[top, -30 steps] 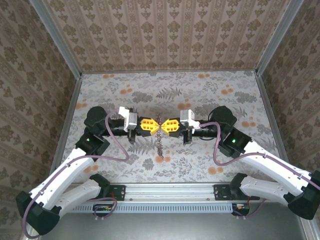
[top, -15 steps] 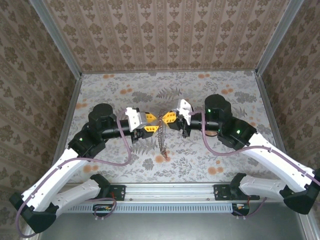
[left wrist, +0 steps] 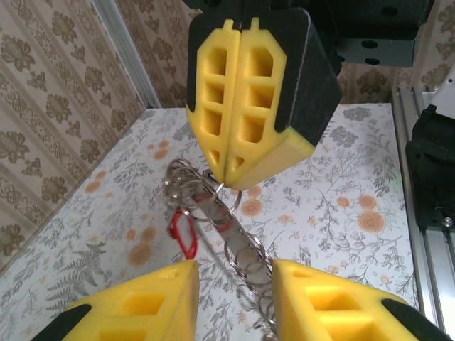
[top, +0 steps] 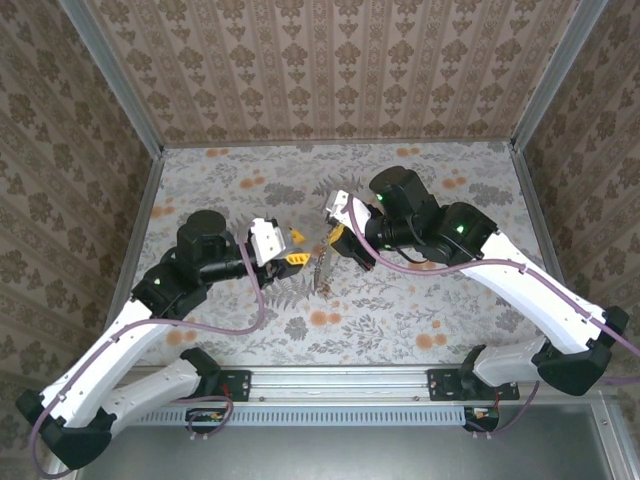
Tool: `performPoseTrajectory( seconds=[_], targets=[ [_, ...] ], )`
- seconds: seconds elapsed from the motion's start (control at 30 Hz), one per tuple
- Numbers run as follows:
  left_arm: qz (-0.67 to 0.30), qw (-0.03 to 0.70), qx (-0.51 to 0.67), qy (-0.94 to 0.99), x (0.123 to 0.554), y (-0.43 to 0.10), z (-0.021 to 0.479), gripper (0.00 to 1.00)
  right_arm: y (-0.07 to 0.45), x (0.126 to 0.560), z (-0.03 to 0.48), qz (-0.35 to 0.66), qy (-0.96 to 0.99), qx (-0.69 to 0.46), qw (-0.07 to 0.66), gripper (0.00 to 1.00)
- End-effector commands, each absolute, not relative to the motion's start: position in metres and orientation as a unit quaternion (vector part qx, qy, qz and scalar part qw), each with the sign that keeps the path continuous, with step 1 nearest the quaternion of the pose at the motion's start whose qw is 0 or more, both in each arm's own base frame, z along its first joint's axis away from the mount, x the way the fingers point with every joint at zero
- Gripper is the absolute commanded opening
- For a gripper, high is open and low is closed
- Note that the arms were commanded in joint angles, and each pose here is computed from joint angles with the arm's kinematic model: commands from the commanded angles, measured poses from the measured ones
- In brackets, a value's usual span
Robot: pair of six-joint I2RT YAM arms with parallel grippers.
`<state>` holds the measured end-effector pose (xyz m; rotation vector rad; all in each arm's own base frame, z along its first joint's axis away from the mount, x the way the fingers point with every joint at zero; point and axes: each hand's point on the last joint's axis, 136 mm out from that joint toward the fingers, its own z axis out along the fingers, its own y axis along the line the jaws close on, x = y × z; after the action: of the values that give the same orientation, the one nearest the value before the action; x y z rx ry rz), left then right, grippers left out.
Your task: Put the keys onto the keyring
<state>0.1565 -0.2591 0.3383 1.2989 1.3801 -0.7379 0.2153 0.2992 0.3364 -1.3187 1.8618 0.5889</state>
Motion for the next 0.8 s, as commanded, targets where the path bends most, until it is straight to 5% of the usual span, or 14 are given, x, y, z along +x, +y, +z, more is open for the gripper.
performPoseTrajectory(
  seconds=[0.0,0.77],
  targets=[
    [-0.336,0.532,0.557,0.542,0.145,-0.262,0.349,0.32,0.299,0.197,0.348,0.243,0.714,-0.546,0.365,0.0],
    [-0.407,0.484,0.582,0.512,0.133,-0.284,0.345,0.29,0.316,0.181,0.34,0.257,0.688,-0.6,0.316,0.0]
  ],
)
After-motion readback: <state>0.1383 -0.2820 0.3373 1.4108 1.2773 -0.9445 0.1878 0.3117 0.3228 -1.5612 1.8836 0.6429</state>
